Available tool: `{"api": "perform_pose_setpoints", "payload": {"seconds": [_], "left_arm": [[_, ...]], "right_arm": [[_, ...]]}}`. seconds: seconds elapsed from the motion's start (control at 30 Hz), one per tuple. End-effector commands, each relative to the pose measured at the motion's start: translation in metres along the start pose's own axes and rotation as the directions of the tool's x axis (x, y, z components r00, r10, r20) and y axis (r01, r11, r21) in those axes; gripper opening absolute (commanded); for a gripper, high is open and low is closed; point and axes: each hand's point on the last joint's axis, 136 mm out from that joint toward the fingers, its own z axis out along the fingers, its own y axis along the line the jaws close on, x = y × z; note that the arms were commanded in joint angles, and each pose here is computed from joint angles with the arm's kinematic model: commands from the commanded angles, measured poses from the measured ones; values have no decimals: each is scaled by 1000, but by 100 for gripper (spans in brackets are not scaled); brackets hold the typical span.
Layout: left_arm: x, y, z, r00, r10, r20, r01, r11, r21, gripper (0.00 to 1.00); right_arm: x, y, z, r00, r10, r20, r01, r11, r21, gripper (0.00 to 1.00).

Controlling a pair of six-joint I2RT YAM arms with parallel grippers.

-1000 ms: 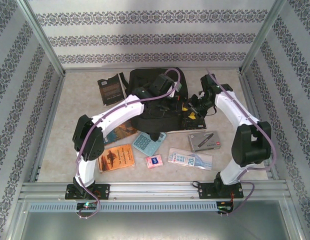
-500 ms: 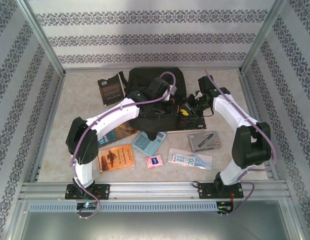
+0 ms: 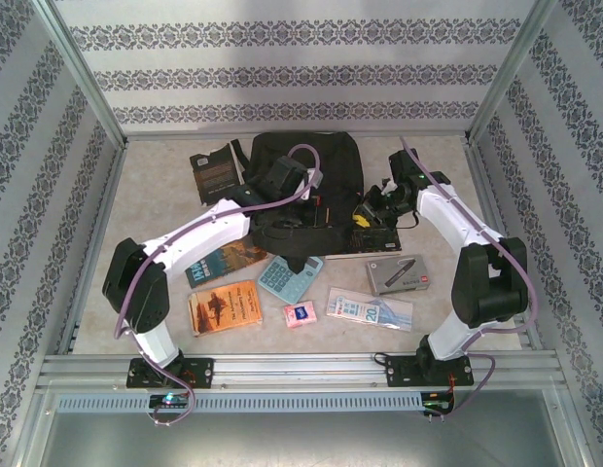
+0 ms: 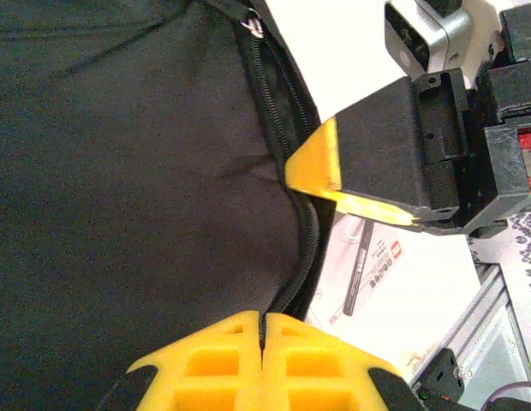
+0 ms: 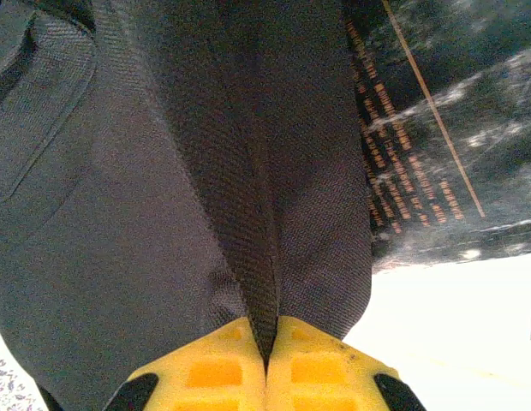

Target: Pack the student bag

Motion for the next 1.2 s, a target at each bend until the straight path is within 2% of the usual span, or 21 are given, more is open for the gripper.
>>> {"api": "perform_pose_setpoints", "payload": {"seconds": [0.0,0.33,0.57,0.6,0.73,0.8,0.93,1.17], "left_arm": [[-22,3,-29,995,15,96,-15,1000,-2,0],[-26,34,-48,992,-24,124,30,998,-48,0],[-22,41,-55,992,-26,123,34,997,-62,0],[-23,39,-54,992,-31,123,37,998,-52,0],[-29,29,-48,991,-53,126,54,998,-8,0],[-35,20,-45,990,-61,131,59,998,15,0],[-45,-10,-34,992,-42,123,33,997,69,0],[-58,-67,-21,993,1,120,-19,989,145,0]], "right_arm": [[-13,-29,-3,998,12,56,-17,994,103,0],[-32,-36,-18,995,1,96,-15,989,144,0],[-50,-26,-29,994,-12,111,-3,991,133,0],[-51,-22,-29,994,-21,109,7,992,126,2],[-53,-8,-36,991,-31,130,19,996,93,36],[-52,-4,-46,986,-28,162,14,996,86,44],[-40,2,-73,975,33,219,-47,997,58,49],[0,4,-104,948,200,248,-202,979,-18,49]]}}
